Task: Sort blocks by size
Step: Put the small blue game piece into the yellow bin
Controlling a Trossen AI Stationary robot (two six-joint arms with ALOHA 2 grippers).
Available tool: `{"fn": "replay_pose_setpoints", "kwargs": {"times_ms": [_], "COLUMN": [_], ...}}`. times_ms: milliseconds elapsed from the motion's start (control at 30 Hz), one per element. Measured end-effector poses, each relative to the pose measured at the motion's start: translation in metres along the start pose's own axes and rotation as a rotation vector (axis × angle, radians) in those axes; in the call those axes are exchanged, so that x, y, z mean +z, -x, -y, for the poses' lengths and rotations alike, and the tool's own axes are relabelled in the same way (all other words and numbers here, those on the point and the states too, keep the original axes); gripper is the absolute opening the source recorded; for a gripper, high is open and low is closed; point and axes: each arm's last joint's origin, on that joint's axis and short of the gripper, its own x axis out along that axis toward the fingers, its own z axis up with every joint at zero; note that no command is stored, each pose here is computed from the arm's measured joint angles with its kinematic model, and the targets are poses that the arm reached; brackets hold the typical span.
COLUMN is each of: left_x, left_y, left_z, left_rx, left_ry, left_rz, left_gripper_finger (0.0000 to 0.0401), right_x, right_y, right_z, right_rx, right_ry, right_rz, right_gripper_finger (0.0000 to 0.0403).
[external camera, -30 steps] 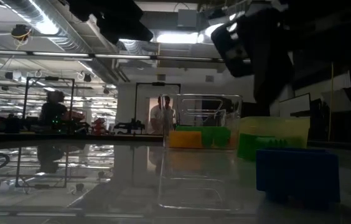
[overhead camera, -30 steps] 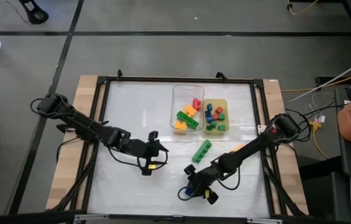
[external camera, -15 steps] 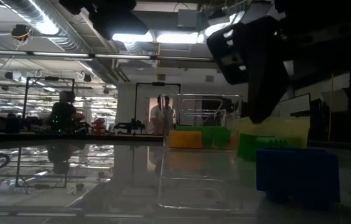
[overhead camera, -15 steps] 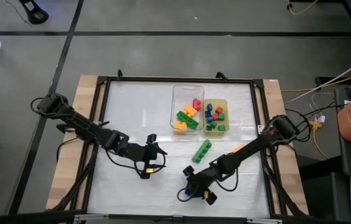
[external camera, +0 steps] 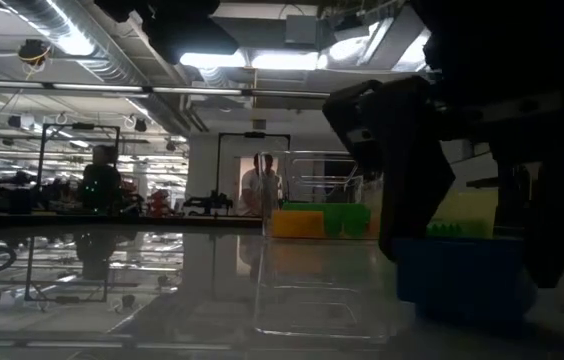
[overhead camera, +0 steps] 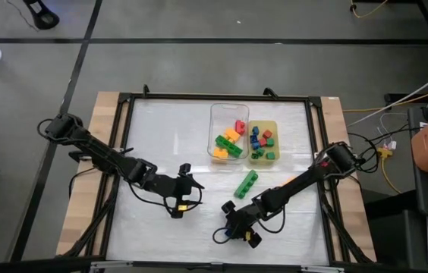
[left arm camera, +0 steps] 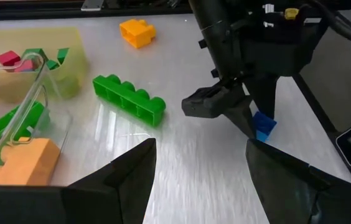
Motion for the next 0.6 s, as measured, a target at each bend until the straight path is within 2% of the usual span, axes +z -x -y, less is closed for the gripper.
{"fn": "replay_pose_setpoints", "kwargs": {"times_ms": [367,467,600], "left_x": [-0.0009,-0.0012,-0.0018], "left_y": [0.0013,0.0018,0.0026], "left_z": [0.0042,0.0057,0.0085], "left_rx": [-0.013,-0.018,-0.026], "left_ry": [-0.013,-0.024,-0.037], "left_rz": [-0.001,-0.001,-0.001], "left_gripper_finger": [0.0235,0.0235,0.0235], "right_x": [-0.0025,-0.0024,-0.0024], "right_y": [0.0,0.0,0.0], "right_z": [0.0004,0.0004,0.0004], "right_rx": [-0.024,-0.024,-0.024], "right_ry": [-0.035,-0.035,-0.035], "right_rz": [-0.028,-0.027,-0.027], "right_gripper_finger": [0.0207,0.0191,0.015]}}
